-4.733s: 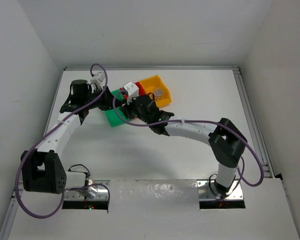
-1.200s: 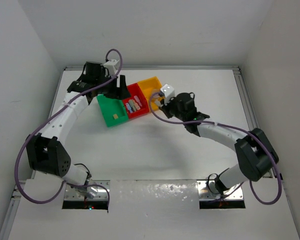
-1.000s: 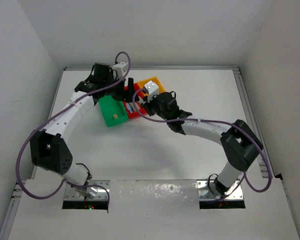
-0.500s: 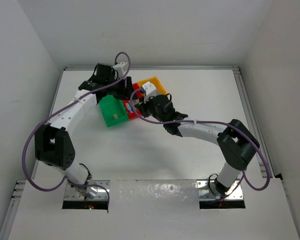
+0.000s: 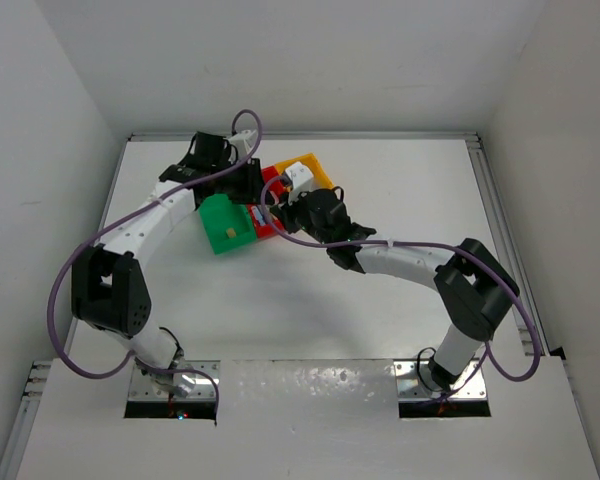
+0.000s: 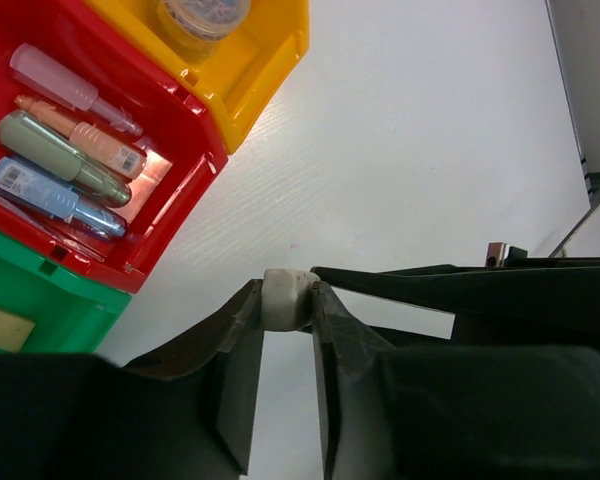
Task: Sort the stationery into containers
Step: Place the stationery in the storage box.
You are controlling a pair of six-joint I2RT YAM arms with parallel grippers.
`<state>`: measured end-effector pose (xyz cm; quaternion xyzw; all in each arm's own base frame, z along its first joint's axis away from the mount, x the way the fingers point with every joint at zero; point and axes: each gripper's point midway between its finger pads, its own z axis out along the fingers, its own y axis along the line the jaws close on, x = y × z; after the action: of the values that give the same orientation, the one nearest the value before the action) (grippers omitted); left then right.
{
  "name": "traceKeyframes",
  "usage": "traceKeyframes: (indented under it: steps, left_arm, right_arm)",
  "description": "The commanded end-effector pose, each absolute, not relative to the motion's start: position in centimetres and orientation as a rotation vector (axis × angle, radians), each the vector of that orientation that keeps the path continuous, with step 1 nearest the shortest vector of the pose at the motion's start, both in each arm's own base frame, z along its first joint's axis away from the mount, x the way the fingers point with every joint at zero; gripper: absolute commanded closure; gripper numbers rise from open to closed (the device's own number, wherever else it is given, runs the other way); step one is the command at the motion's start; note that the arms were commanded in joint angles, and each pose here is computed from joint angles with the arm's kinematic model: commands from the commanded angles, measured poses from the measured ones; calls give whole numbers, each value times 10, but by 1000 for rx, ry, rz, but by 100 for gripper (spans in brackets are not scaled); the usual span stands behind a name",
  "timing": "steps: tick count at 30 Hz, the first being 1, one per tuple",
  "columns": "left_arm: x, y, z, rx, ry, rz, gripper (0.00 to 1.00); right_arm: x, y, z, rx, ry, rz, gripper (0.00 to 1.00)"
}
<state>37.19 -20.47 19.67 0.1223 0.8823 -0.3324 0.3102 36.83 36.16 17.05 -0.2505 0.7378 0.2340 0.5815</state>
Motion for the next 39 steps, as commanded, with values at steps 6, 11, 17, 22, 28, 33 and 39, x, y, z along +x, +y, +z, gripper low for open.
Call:
traceKeyframes:
  steps: [6,11,17,22,28,33,39]
  left_arm:
    - [376,-208,218,327,2255,-921,100]
    - [392,-178,215,261,2278,-806,100]
    - [412,-96,195,147,2338,-482,100]
    - [411,-69,161,92,2408,-390,100]
    - [420,-78,116,137,2501,-436,100]
    - [432,-79,88,118,2540,-421,96]
    - [446,-88,86,145,2497,-430,71]
  right_arm:
    - [377,375,215,-535,1603,627,100]
    - [371,377,208,-572,1638,672,57]
    - [373,334,194,-496,1697,618,19]
    - [375,296,188,-452,1730,517,18]
    - [382,271,177,-414,1807,436,18]
    - [378,264,171,-437,1826,399,20]
    - [375,259,166,-451,1839,375,20]
